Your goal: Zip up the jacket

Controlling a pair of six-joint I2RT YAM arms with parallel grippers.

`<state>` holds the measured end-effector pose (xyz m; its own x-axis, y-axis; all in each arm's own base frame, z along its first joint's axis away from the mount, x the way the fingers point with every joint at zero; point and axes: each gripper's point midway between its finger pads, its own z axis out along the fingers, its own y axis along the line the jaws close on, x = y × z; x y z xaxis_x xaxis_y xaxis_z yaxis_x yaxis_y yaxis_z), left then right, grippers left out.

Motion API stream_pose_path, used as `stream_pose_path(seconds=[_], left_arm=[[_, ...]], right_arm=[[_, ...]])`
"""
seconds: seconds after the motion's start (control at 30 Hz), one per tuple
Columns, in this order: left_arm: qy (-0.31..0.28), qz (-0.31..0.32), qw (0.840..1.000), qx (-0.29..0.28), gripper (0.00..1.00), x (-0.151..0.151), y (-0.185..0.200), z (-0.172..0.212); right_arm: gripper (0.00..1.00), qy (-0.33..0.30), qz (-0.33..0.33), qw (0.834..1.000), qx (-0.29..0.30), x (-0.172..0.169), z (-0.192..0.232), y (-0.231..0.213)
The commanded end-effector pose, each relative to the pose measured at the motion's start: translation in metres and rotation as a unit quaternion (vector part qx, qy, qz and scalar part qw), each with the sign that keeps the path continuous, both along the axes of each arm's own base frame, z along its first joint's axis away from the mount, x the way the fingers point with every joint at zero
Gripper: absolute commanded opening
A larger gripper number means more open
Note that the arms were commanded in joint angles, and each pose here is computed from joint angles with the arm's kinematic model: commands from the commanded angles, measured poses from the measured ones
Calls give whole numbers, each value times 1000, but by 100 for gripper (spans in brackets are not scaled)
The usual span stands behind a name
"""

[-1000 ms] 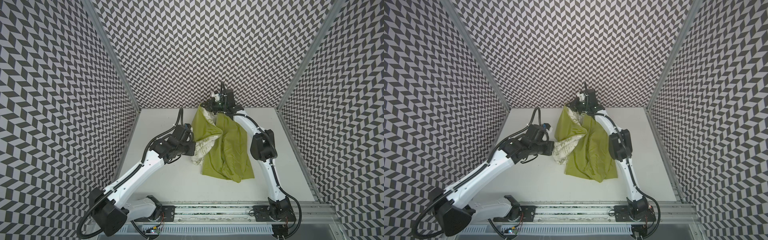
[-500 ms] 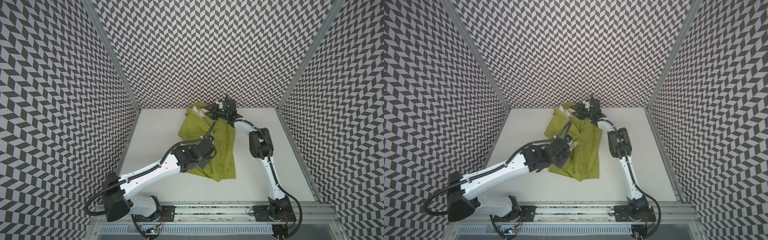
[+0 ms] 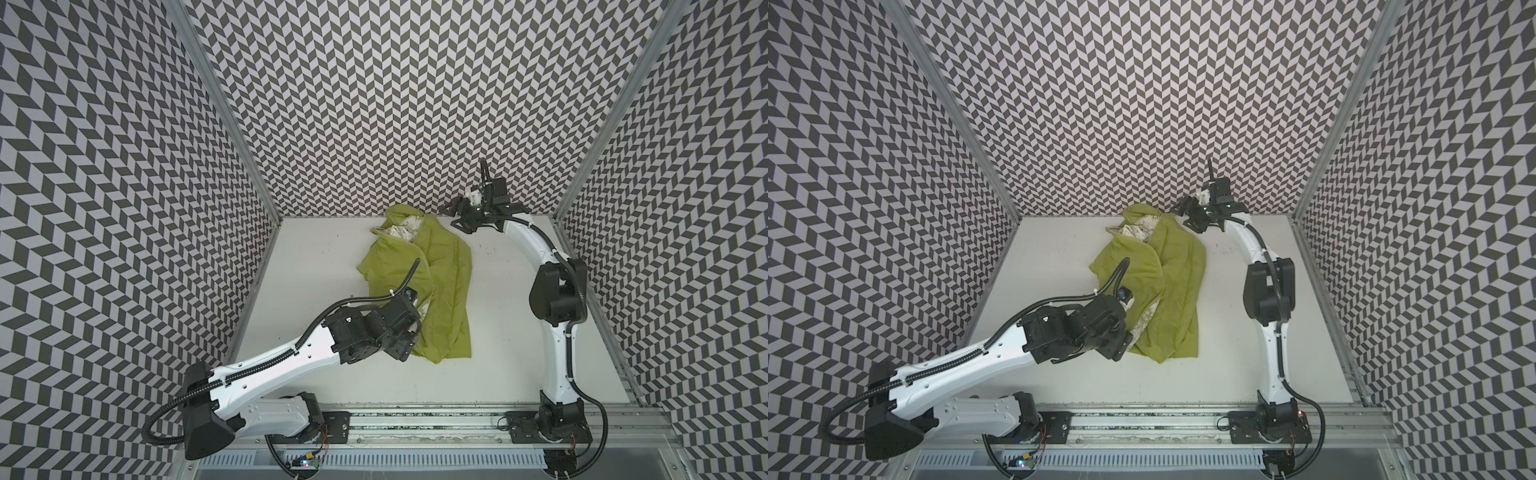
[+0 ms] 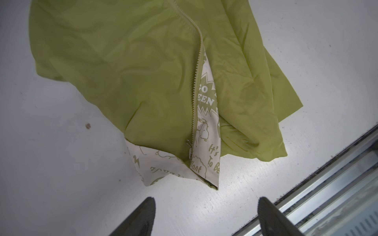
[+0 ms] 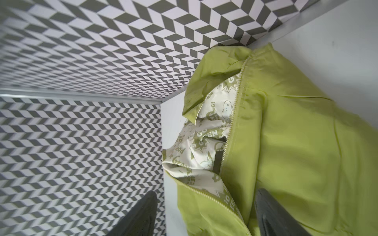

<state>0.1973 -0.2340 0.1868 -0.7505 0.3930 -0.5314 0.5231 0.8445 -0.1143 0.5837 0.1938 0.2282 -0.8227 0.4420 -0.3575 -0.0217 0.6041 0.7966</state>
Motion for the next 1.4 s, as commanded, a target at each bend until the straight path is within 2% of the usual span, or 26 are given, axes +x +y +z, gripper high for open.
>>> stream_pose_path(seconds=[0.0, 0.07, 0.13, 0.23, 0.6, 0.67, 0.7, 0.8, 0.9, 0.97, 1.07, 1.13, 1.17, 1.37], left_arm=[[110, 108, 986, -70, 82, 26, 20, -15], [144, 156, 973, -96, 82, 45, 30, -28], [163, 201, 960, -102, 82, 64, 42, -39], [183, 242, 947, -102, 83, 91, 53, -53], [214, 265, 936, -91, 79, 153, 54, -103], [215, 267, 935, -88, 72, 160, 55, -107], [216, 267, 935, -88, 65, 163, 56, -109], [220, 267, 934, -87, 31, 167, 60, -111], [213, 272, 934, -90, 20, 169, 66, -104], [206, 276, 934, -96, 17, 170, 72, -97], [194, 284, 933, -100, 13, 170, 82, -87], [191, 288, 933, -104, 2, 169, 88, -83], [190, 289, 932, -104, 0, 169, 90, -82], [188, 305, 927, -107, 0, 165, 103, -79]], right_arm=[[77, 74, 29, 988, -136, -46, -55, -6], [78, 87, 39, 982, -164, -60, -67, -3], [78, 104, 44, 975, -193, -70, -81, -1], [77, 131, 54, 968, -207, -79, -99, 6], [62, 177, 55, 957, -225, -76, -151, 19], [59, 183, 55, 955, -227, -75, -159, 19], [56, 183, 56, 955, -227, -74, -162, 19], [39, 178, 58, 956, -228, -70, -166, 20], [17, 167, 65, 955, -235, -68, -164, 17], [0, 165, 67, 953, -243, -69, -163, 8], [0, 160, 66, 952, -251, -72, -157, -12], [0, 155, 56, 953, -253, -74, -149, -31], [0, 154, 51, 954, -251, -75, -146, -39], [0, 144, 9, 962, -230, -82, -117, -80]])
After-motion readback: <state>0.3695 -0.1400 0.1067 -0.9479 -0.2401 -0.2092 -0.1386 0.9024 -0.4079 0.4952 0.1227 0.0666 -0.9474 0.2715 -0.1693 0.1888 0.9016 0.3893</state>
